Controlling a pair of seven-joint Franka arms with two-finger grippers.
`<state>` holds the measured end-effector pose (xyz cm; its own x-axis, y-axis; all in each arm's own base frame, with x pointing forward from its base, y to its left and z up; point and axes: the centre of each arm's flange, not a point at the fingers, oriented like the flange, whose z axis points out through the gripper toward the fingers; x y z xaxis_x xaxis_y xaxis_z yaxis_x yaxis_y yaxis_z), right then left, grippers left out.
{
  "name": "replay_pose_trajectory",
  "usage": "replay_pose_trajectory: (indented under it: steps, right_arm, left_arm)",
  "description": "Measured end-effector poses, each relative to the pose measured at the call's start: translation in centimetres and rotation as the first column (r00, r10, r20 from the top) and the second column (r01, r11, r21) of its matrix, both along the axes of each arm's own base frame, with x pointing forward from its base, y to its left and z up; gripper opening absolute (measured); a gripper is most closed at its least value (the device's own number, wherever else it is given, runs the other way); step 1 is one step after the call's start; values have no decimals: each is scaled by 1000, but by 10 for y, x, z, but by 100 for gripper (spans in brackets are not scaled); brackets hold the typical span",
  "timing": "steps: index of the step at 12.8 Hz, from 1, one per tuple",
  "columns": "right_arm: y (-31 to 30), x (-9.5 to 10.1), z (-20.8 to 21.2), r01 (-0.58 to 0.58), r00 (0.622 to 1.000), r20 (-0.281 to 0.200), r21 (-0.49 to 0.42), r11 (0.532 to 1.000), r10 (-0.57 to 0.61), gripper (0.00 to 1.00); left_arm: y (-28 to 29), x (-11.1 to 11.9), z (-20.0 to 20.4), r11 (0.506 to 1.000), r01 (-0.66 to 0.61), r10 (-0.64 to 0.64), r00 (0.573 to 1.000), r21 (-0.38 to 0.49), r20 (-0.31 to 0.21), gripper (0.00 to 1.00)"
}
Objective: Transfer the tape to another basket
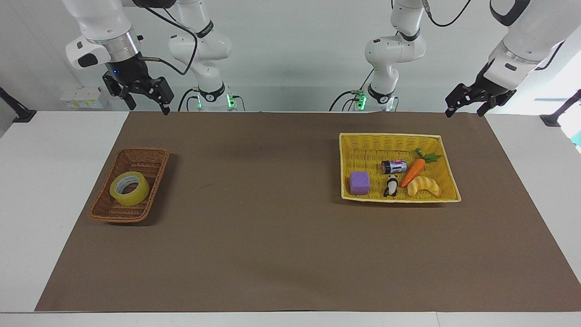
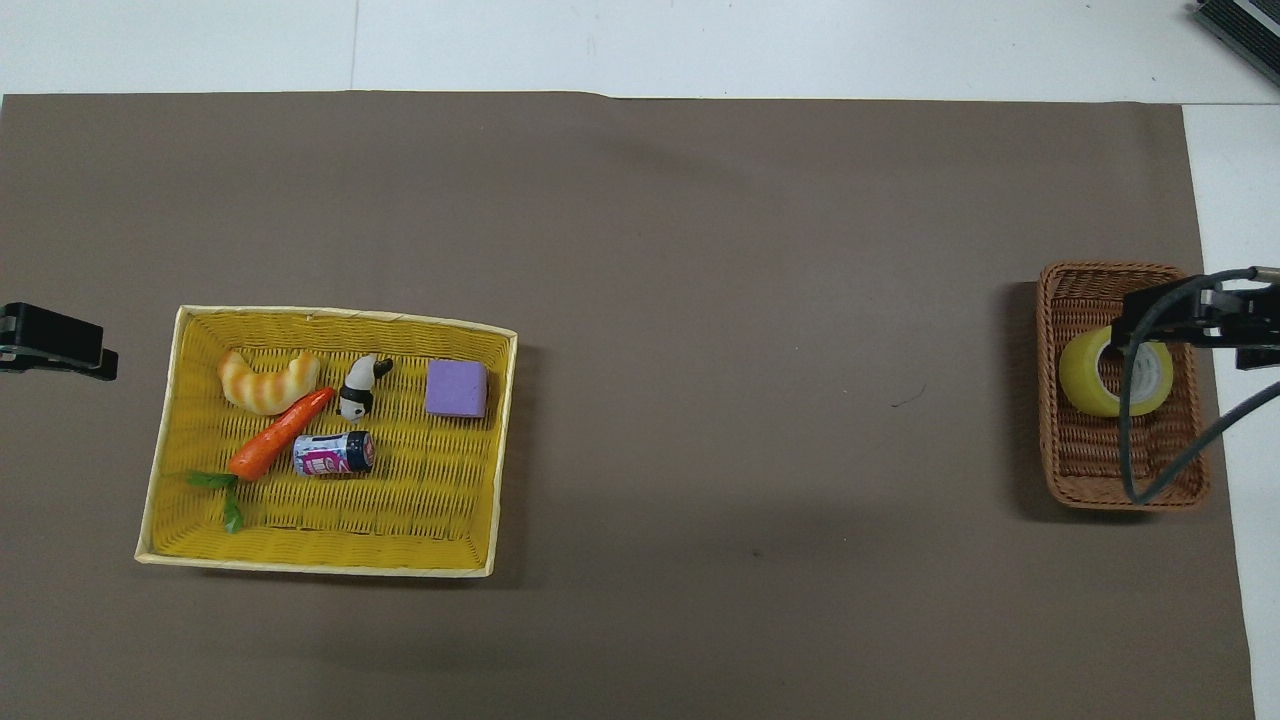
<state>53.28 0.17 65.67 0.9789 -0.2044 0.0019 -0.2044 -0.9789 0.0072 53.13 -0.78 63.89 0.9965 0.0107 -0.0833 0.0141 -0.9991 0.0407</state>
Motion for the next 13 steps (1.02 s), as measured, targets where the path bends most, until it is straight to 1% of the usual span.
replay_pose_trajectory:
  steps: [3,4,8,13]
  right_arm:
    - [-1,-7,5,-52,998,-39,2,999,52,100]
    - [-1,-10,7,-65,997,-43,3,998,65,100]
    - [-2,-19,9,-158,986,-50,9,987,158,100]
    - [-2,-19,8,-164,985,-48,10,986,164,100]
  left_arm:
    - [0,0,0,1000,0,0,1000,0,0,100]
    - [0,0,0,1000,0,0,1000,0,0,100]
    - [0,0,0,1000,0,0,1000,0,0,100]
    - [0,0,0,1000,0,0,1000,0,0,100]
